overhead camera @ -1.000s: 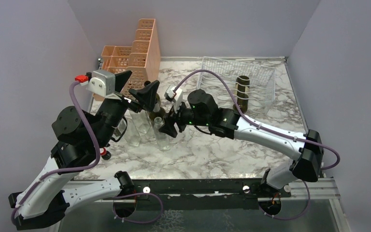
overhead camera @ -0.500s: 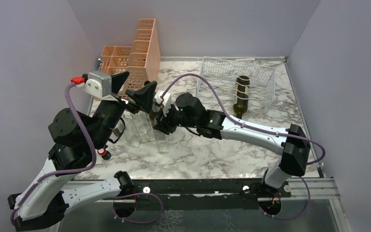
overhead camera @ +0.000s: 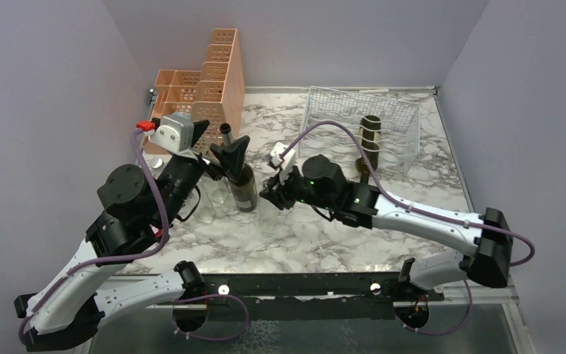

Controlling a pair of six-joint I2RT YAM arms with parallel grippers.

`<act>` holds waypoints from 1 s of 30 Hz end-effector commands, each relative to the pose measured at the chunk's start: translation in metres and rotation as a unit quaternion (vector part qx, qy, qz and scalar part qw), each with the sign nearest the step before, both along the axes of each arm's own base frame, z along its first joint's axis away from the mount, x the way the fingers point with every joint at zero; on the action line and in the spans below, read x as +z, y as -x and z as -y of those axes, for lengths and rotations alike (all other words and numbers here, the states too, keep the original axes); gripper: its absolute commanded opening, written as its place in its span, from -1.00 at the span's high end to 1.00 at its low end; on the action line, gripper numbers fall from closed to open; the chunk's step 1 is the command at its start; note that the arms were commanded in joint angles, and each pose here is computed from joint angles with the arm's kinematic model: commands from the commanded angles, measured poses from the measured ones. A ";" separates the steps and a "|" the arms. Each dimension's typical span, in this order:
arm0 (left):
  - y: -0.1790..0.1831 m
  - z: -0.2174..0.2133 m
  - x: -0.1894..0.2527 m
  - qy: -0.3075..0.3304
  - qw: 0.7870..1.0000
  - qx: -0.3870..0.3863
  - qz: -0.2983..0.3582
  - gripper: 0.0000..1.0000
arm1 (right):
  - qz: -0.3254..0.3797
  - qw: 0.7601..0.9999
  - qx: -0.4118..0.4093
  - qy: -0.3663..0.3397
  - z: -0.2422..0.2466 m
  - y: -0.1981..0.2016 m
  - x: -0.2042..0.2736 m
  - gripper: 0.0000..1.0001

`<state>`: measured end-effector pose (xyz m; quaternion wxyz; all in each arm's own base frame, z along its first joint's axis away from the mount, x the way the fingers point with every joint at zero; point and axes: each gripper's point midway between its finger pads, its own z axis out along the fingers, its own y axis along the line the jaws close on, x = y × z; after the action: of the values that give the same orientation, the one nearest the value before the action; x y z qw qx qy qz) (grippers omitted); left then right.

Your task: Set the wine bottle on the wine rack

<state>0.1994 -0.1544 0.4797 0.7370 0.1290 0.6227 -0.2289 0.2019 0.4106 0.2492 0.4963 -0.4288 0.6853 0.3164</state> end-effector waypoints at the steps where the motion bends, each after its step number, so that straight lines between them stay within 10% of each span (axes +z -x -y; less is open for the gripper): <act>1: 0.003 0.016 -0.014 -0.008 0.999 -0.034 -0.010 -0.98 | 0.026 0.991 -0.118 -0.064 0.052 -0.014 0.045 0.90; 14: -0.003 0.109 -0.122 -0.080 0.979 -0.168 -0.084 -0.98 | -0.042 0.893 -0.438 -0.090 0.200 -0.028 0.040 0.94; 30: 0.014 0.189 -0.234 -0.079 0.939 -0.328 -0.071 -0.98 | -0.086 0.853 -0.488 -0.163 0.233 -0.018 0.070 0.95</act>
<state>0.1874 -0.3197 0.2236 0.5361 0.3522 0.6691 -0.3753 0.2193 0.1877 0.2811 0.5624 0.0129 0.8161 0.1322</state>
